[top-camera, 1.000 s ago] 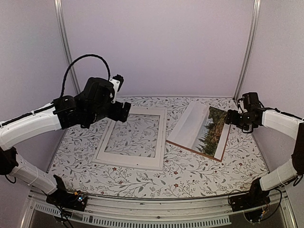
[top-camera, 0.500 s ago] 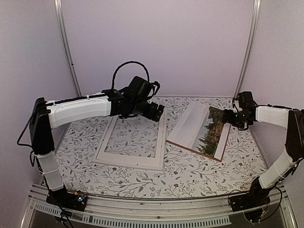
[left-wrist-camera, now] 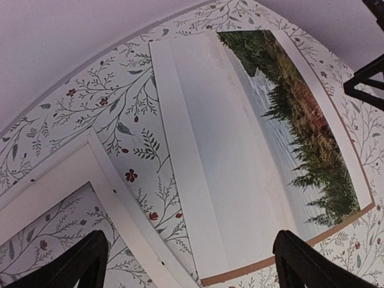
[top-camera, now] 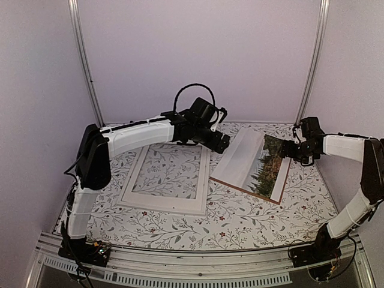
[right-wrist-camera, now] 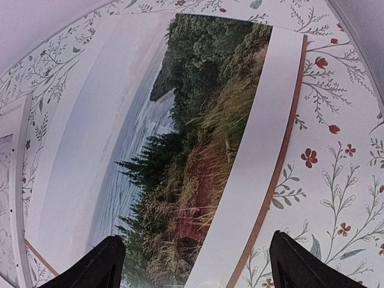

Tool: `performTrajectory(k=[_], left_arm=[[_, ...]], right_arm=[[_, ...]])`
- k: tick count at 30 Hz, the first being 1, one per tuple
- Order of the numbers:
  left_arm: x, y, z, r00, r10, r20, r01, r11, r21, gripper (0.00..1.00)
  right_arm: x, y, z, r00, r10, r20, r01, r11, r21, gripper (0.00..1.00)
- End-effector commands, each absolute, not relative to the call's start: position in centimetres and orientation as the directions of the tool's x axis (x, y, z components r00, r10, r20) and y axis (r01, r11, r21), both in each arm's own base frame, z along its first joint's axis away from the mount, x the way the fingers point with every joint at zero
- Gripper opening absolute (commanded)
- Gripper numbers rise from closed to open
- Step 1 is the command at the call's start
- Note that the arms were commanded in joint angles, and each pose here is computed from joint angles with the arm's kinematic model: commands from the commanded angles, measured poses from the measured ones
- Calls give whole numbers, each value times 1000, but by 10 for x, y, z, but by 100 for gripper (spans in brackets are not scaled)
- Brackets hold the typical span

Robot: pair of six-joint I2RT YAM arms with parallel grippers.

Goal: Put the photo into the frame
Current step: Move the backboard to the center of the board.

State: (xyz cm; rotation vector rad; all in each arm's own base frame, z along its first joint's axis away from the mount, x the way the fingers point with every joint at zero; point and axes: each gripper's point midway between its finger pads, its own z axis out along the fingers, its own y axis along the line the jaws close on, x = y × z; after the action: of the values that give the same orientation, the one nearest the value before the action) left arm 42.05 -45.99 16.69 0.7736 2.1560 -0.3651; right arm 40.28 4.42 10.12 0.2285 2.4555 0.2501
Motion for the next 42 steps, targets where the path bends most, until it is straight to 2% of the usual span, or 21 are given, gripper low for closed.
performTrajectory(k=[1,6,14,26,34,42], left_arm=[[414,-482,136,-544,445,-712,707,700,-102,98],[414,-495,104,-605,428,-671,691,702,-174,97],[417,-494,50,-680,425,-597,635,749,-190,95],[414,-485,4,-763,401,-507,555,808,-196,95],[396,-481,-15,-819,395,-416,509,835,-208,95],[356,-490,-33,-867,396,-304,479,832,-280,93]], right_arm=[[384,51,76,-828,245,-505,116,955,273,86],[373,53,54,-860,268,-434,150,946,286,85],[364,51,47,-862,299,-410,189,939,287,85],[350,52,34,-873,317,-371,213,931,295,85],[348,51,24,-880,327,-344,232,928,290,85],[348,48,26,-880,326,-345,239,933,270,86]])
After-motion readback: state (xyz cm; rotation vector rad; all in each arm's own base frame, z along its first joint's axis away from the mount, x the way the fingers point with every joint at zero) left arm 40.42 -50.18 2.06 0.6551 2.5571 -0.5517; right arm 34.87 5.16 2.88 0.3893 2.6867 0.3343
